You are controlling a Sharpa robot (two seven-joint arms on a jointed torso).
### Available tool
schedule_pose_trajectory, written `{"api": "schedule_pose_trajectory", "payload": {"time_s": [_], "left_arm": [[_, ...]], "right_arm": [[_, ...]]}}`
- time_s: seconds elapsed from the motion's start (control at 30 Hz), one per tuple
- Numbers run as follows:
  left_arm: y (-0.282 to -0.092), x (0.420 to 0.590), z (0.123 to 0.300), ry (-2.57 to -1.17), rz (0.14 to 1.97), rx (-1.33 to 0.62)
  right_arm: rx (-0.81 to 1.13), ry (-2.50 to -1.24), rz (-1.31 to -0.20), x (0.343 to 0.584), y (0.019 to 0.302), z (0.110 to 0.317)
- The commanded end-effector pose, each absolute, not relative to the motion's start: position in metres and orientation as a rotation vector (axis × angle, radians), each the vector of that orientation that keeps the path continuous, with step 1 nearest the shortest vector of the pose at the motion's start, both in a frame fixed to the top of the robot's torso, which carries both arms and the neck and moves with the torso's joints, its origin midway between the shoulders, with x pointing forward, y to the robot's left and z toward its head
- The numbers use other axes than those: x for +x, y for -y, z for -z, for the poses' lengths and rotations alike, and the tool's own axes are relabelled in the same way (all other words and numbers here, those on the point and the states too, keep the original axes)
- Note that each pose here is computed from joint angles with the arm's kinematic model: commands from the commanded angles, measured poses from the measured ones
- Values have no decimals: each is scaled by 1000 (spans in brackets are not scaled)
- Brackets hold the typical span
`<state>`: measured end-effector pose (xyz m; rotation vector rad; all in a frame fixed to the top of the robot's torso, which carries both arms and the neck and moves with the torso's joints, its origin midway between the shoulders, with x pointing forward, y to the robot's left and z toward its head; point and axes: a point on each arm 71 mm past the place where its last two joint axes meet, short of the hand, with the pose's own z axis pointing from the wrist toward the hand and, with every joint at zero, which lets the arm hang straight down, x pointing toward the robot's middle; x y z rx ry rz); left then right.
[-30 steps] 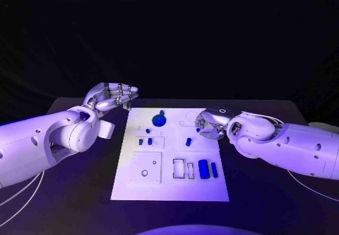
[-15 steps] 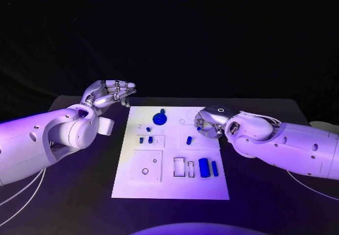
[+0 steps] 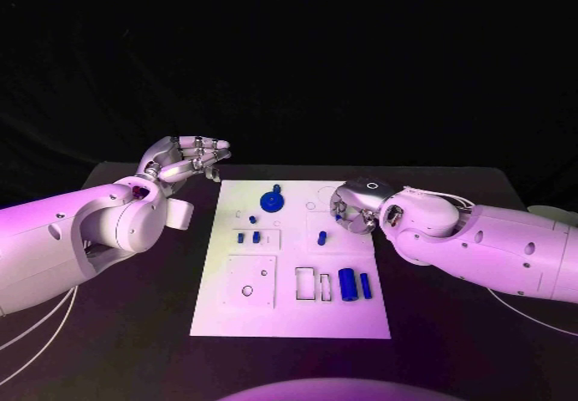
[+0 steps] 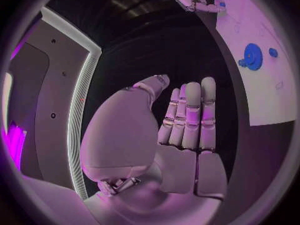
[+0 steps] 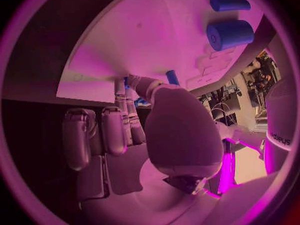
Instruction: Assemble the parts on the task board
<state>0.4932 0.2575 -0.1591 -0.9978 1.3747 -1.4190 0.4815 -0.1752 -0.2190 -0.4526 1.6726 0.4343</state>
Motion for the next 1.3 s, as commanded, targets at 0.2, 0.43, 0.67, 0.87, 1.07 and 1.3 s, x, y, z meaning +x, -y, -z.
{"api": "schedule_pose_trajectory", "payload": {"time_s": [0.2,0.43,0.67,0.87,1.07,1.3], "left_arm": [[-256,494,160,-1396,1419,-1017],[-257,494,161,-1404,1412,-1023],[-257,494,161,-1407,1406,-1028],[-258,494,162,-1407,1399,-1031],[-260,495,162,-1405,1395,-1032],[-261,496,162,-1403,1391,-1034]], "right_arm": [[-531,-1736,-337,477,174,234],[-524,-1687,-352,474,171,231],[-499,-1620,-382,472,171,225],[-482,-1574,-408,471,170,220],[-462,-1545,-432,469,169,215],[-447,-1522,-454,467,170,210]]}}
